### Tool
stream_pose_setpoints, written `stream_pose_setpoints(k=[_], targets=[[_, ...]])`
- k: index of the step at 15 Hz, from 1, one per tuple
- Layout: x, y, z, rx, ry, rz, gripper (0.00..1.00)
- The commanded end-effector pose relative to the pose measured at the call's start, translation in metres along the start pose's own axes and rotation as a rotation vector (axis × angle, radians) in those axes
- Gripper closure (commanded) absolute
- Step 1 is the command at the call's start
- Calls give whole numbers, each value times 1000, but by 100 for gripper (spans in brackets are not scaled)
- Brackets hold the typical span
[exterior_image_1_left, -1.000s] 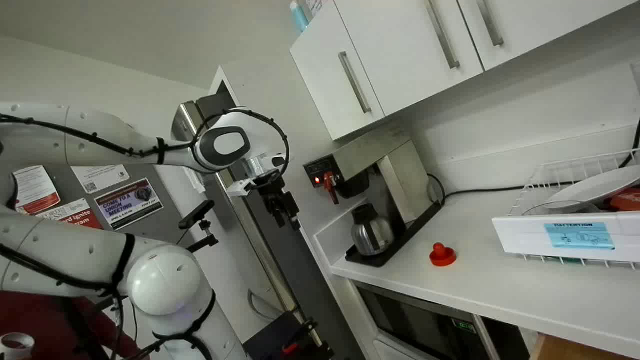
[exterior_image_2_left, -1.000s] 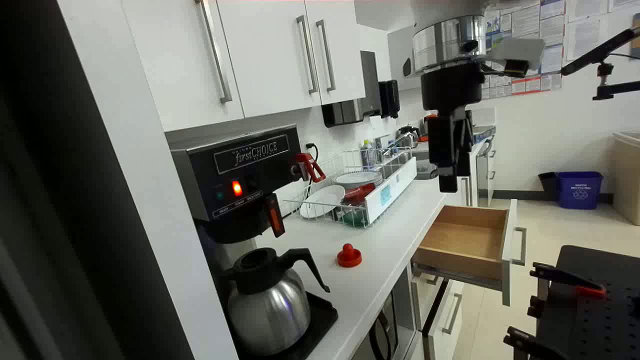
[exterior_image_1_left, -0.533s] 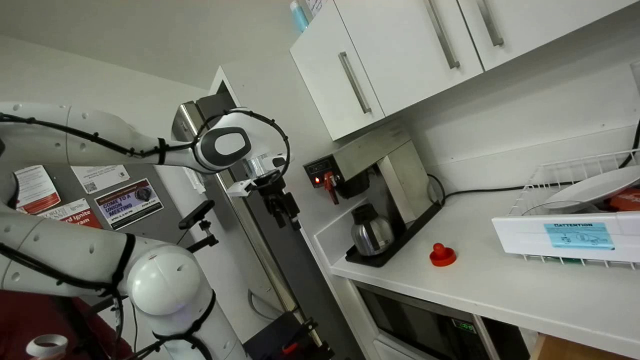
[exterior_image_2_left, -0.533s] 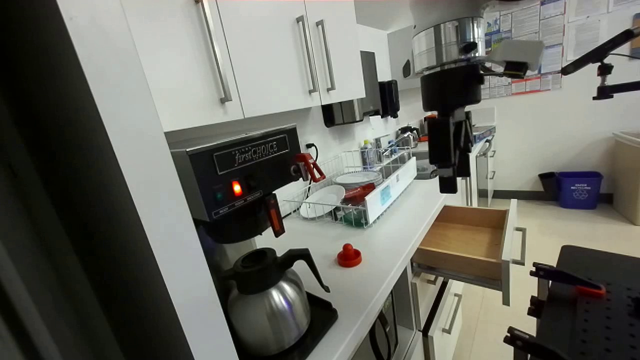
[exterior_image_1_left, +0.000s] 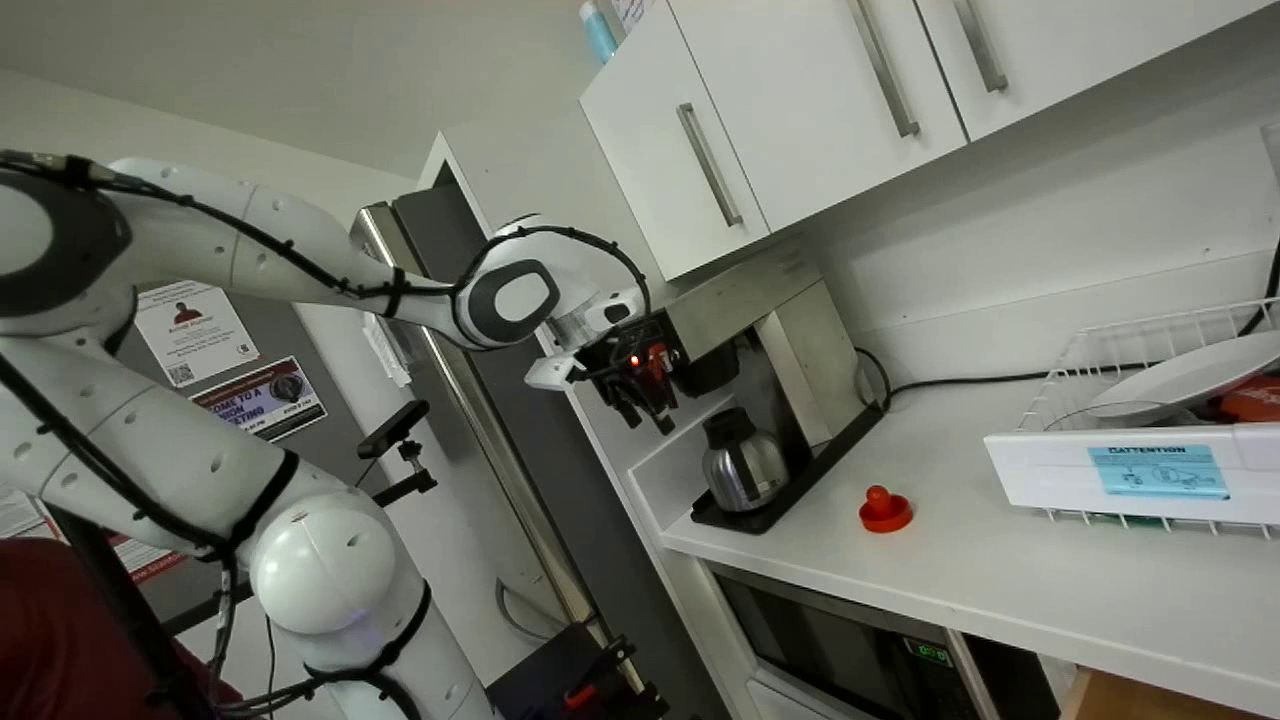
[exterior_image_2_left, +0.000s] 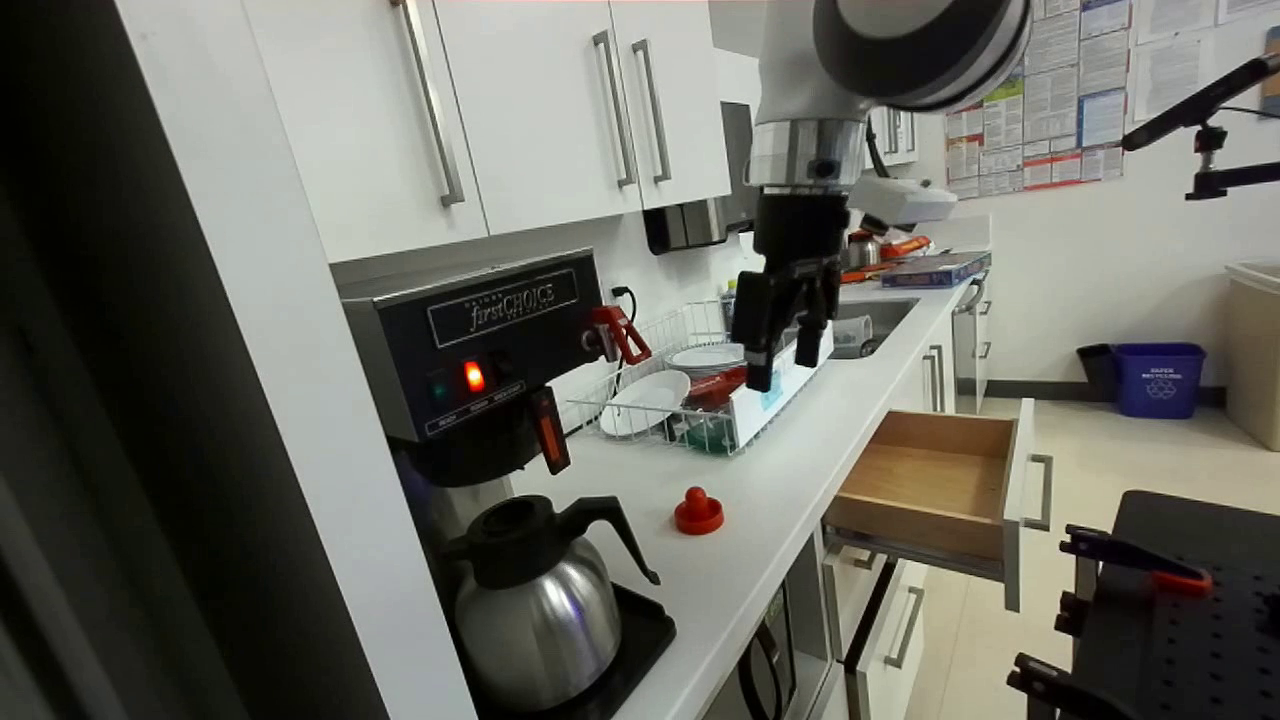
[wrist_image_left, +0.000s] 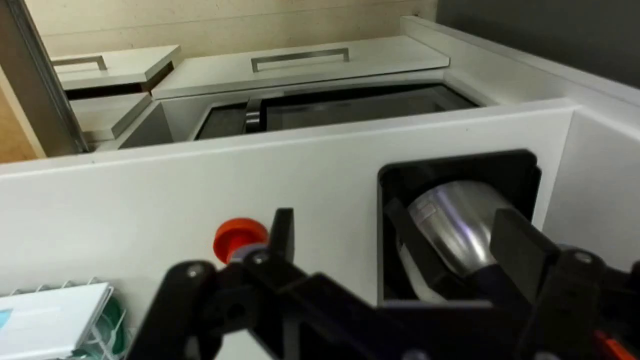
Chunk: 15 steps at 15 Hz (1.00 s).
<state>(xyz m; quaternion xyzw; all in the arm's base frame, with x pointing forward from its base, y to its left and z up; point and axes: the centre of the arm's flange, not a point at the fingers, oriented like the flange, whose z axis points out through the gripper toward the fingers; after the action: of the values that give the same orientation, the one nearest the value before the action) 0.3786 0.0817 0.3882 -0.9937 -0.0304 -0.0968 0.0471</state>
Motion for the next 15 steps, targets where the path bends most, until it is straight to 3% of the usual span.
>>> stream_pose_setpoints(k=[1,3,4,6,10,13,15], targets=[[65,16,46,-39,41,23,0],[84,26,69,-62,51,34,0],[48,23,46,-41,51,16,0],[54,28,61,-43,29,21,0],[53,24,52,-42,48,13,0],[80,43,66,-98,109,108,0],[95,57,77,-111,94,142,0]])
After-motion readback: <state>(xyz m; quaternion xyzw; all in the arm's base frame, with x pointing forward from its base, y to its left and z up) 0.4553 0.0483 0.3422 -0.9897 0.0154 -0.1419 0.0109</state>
